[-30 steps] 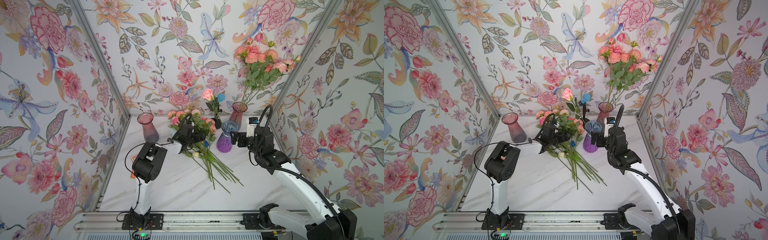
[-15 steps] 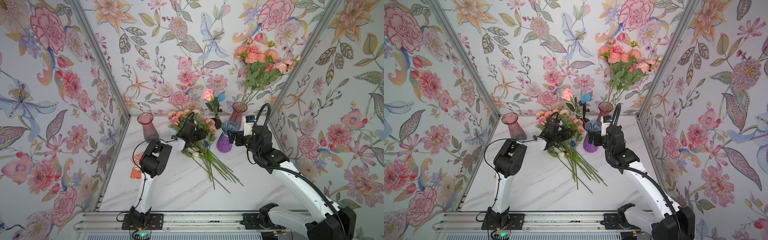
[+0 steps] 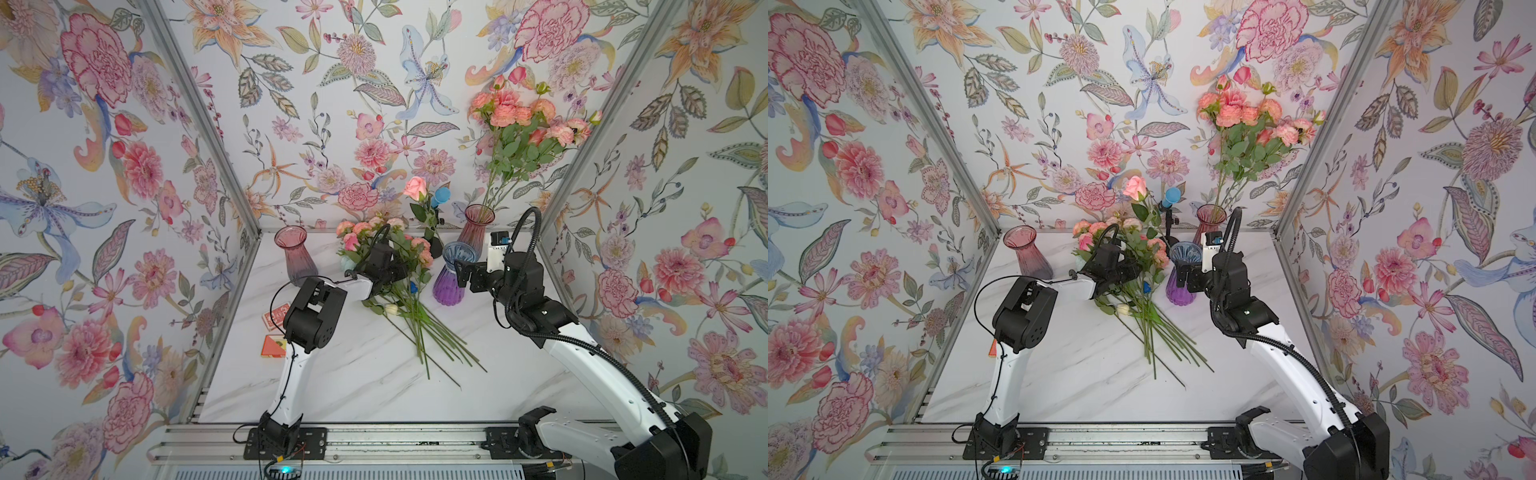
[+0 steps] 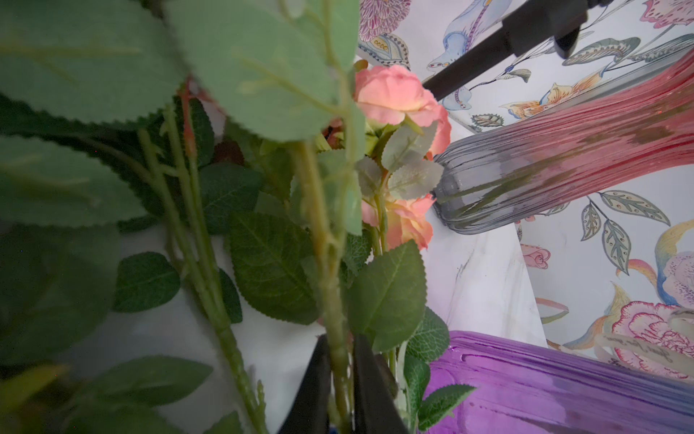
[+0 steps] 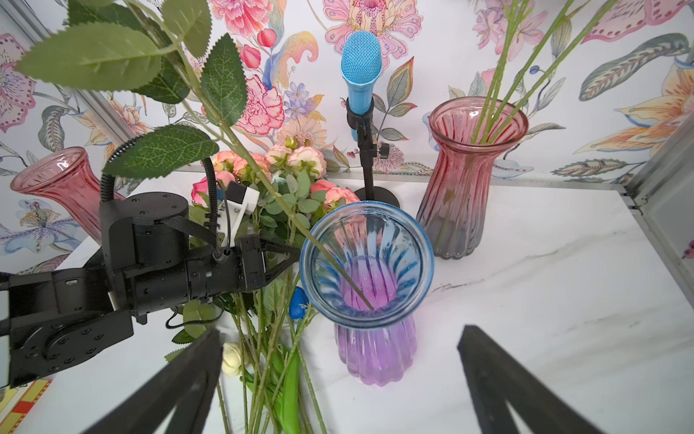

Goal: Place the pink flowers into the vase
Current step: Pick up the flower at the center of the board.

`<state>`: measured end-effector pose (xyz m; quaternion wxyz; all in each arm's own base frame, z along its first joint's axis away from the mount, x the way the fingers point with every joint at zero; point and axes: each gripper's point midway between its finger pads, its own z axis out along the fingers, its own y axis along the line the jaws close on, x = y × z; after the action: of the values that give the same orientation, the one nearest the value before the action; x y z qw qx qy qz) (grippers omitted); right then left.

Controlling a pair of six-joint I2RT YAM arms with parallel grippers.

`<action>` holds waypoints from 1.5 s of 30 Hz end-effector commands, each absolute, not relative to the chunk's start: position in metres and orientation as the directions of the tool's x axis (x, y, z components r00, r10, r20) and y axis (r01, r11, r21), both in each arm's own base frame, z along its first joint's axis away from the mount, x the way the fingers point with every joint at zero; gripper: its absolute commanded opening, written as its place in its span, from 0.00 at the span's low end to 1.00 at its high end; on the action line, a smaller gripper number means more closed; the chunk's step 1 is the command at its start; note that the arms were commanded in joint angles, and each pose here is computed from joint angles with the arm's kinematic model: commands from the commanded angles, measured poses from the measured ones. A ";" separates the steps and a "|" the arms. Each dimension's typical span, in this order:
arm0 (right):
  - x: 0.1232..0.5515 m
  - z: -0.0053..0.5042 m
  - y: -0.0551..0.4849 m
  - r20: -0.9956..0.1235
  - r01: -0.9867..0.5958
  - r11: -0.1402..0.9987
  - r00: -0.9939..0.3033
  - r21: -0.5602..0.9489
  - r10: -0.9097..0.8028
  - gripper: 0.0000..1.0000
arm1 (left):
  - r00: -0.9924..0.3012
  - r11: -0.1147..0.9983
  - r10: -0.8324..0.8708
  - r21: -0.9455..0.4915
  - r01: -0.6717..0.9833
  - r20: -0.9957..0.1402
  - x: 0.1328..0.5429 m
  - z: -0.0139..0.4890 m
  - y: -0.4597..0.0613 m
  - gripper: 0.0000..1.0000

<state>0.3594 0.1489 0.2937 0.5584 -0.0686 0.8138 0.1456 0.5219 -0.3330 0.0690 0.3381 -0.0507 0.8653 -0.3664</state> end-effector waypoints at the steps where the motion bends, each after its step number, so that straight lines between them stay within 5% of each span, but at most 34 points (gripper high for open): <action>1: 0.357 0.297 0.154 -0.934 -0.295 0.940 -0.353 0.172 0.061 0.99 | -0.751 0.734 -0.341 -0.659 0.163 -0.565 0.531 0.073 -0.329 0.05; 27: 0.325 0.321 0.188 -0.946 -0.408 0.900 -0.323 0.150 0.011 1.00 | -0.604 0.620 -0.413 -0.696 0.362 -0.682 0.491 0.209 -0.296 0.00; 45: 0.309 0.346 0.255 -0.949 -0.550 0.829 -0.303 0.105 -0.081 0.99 | -0.261 0.706 -0.375 -0.456 0.541 -0.890 0.417 0.321 -0.226 0.00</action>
<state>0.3092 0.2526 0.3366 0.5503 -0.1984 0.7823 0.2143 0.4289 -0.2408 0.2959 0.5465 0.0363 0.7317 -0.4058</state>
